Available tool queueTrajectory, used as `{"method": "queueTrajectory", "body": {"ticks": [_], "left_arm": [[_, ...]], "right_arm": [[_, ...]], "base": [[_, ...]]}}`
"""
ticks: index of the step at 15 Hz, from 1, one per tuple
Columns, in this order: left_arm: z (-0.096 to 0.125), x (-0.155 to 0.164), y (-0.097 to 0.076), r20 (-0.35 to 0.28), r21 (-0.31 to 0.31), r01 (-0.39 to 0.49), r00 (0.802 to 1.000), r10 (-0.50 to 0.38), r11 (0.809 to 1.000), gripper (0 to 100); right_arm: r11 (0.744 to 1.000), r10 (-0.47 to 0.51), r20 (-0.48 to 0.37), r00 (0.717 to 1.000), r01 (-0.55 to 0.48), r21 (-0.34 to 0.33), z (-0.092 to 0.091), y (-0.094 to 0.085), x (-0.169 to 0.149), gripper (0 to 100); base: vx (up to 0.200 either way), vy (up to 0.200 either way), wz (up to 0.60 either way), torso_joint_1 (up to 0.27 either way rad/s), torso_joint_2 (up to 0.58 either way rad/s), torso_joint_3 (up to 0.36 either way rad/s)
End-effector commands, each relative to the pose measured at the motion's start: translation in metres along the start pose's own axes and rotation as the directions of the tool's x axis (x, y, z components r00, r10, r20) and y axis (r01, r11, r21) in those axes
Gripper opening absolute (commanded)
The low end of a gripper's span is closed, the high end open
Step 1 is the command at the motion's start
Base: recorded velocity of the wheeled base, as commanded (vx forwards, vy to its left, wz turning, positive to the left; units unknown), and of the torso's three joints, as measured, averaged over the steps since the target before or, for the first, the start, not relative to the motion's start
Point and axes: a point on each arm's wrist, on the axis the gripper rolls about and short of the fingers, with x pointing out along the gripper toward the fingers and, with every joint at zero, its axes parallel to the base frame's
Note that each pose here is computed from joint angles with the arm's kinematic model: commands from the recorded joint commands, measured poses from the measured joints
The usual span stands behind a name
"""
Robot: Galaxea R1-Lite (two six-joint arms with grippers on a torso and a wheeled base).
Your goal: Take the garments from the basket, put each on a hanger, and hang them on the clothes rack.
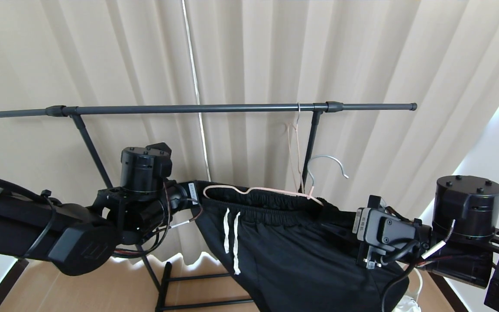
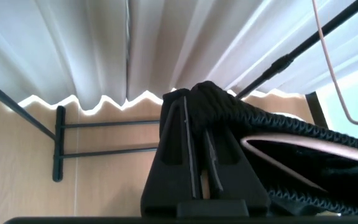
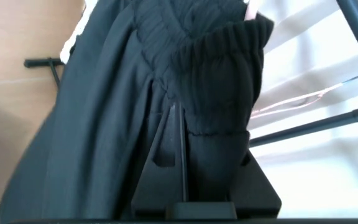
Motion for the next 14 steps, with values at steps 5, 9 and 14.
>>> {"method": "queueTrajectory", "body": {"ticks": [5, 9, 14], "left_arm": [[0.032, -0.025, -0.014, -0.002, 0.058, 0.027, 1.000, -0.027, 0.998, 0], [0.049, -0.047, -0.034, -0.075, 0.098, 0.062, 0.996, -0.055, 0.993, 0], [0.054, -0.065, -0.044, -0.123, 0.124, 0.089, 0.990, -0.073, 0.988, 0]], "right_arm": [[1.000, 0.023, -0.040, 0.999, -0.023, -0.019, -0.007, 0.003, 0.001, 0], [0.999, 0.054, -0.082, 0.995, -0.054, 0.000, -0.018, 0.007, 0.012, 0], [0.998, 0.064, -0.126, 0.990, -0.065, -0.003, -0.026, 0.011, 0.022, 0]], "base": [[0.000, 0.000, 0.00, 0.000, 0.00, 0.000], [0.000, 0.000, 0.00, 0.000, 0.00, 0.000], [0.000, 0.000, 0.00, 0.000, 0.00, 0.000]]}}
